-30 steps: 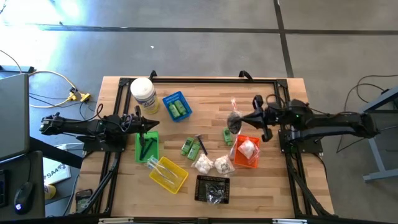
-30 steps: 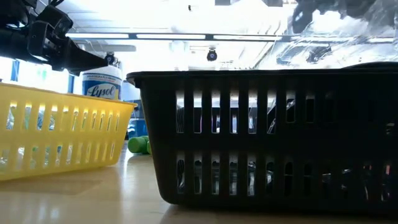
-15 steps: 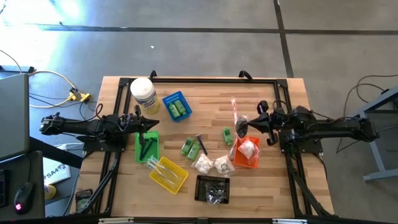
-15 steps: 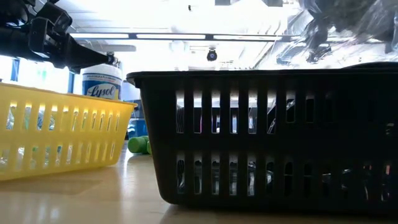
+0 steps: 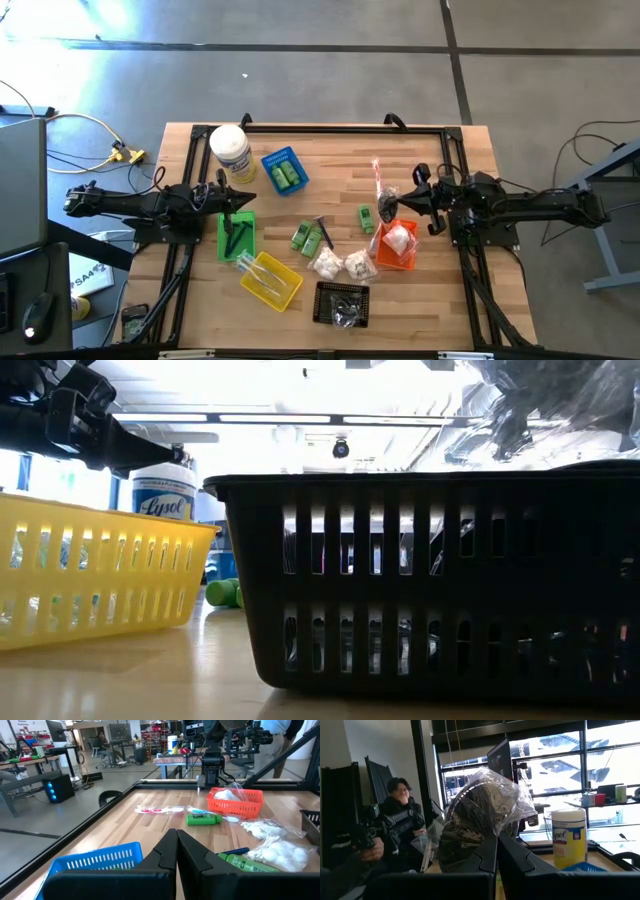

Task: Pick & Place Travel size toiletries
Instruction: Put the black hairbrush into the black bin

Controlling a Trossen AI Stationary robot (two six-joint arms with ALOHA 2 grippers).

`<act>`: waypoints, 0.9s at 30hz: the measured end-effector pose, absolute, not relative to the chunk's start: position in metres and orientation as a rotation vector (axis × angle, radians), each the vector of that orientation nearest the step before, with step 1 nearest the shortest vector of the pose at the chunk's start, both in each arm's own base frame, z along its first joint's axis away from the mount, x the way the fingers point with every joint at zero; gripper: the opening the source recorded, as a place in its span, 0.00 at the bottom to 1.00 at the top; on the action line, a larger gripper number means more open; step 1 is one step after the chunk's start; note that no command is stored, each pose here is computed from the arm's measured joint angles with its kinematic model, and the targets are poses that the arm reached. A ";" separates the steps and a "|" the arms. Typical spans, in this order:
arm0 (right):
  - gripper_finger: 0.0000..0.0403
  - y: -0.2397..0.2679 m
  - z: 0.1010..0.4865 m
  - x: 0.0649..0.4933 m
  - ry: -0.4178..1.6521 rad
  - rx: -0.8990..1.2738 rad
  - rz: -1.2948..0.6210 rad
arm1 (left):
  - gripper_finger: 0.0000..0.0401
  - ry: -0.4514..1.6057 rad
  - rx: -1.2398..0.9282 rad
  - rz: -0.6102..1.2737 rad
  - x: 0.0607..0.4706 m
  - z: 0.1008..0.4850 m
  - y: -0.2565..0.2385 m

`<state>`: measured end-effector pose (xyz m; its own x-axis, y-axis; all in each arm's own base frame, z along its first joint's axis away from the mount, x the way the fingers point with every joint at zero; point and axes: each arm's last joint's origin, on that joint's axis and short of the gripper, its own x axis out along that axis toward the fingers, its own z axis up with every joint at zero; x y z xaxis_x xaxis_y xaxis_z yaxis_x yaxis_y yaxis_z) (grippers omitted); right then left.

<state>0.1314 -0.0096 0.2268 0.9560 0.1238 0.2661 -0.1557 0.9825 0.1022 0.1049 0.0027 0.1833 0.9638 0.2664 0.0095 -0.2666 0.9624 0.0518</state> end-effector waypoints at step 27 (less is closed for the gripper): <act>0.01 0.065 0.252 0.197 0.299 0.038 0.243 | 0.00 -0.025 0.094 0.267 0.105 0.186 0.003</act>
<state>0.1966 0.0647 0.2516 0.9267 0.2429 -0.2866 -0.2319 0.9700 0.0725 0.1048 0.0026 0.1860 0.9642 0.2626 0.0370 -0.2650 0.9601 0.0891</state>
